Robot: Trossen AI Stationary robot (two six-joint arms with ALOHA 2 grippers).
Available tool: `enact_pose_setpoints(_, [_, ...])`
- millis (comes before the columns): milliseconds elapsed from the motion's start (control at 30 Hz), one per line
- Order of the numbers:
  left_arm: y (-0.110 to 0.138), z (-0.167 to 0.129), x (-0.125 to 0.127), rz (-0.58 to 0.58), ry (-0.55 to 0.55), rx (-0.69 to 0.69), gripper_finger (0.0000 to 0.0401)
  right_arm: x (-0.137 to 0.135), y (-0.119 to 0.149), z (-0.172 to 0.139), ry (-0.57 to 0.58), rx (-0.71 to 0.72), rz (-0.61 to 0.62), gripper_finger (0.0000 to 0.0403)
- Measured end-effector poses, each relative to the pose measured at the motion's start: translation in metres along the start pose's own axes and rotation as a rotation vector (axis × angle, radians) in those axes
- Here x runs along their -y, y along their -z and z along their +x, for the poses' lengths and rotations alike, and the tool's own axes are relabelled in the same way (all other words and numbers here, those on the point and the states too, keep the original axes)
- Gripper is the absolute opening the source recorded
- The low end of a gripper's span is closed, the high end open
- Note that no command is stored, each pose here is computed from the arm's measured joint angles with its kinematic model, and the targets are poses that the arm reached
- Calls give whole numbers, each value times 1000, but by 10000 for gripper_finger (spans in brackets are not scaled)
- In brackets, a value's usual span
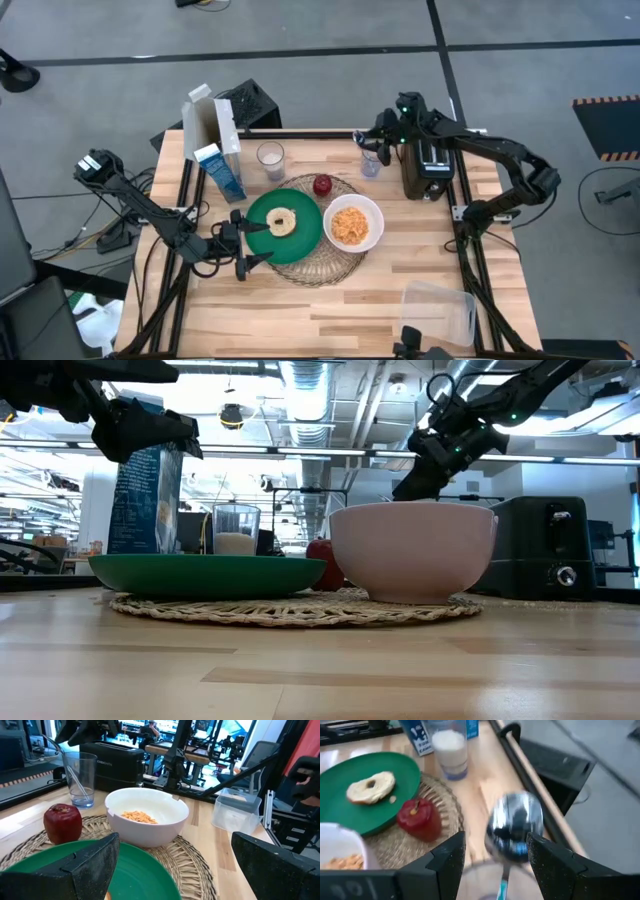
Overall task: Arrange a breakfast setting
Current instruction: Put the white spoon on the left side of the table beside the placemat
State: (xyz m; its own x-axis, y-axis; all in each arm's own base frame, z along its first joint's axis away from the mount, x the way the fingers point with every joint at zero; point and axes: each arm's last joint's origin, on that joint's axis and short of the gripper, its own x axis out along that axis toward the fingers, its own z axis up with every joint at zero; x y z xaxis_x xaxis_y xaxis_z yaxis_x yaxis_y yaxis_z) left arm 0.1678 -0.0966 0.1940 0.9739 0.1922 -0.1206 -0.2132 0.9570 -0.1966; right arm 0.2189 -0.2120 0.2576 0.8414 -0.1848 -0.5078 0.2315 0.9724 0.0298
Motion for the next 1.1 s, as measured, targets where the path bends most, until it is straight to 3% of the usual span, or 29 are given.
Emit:
enact_pose_setpoints(267, [1, 0, 0, 12, -2, -5, 369, -23, -10, 13, 50, 5, -52, 240])
enact_pose_setpoints(667, [1, 0, 0, 38, -3, -9, 369, -72, -18, 31, 405, -117, -203, 240])
enact_pose_setpoints(900, [3, 0, -1, 44, -7, -22, 369, -73, -18, 31, 437, -118, -191, 237])
enact_pose_setpoints(1100, [3, 0, -1, 42, -7, -22, 369, -71, -18, 30, 479, -129, -192, 201])
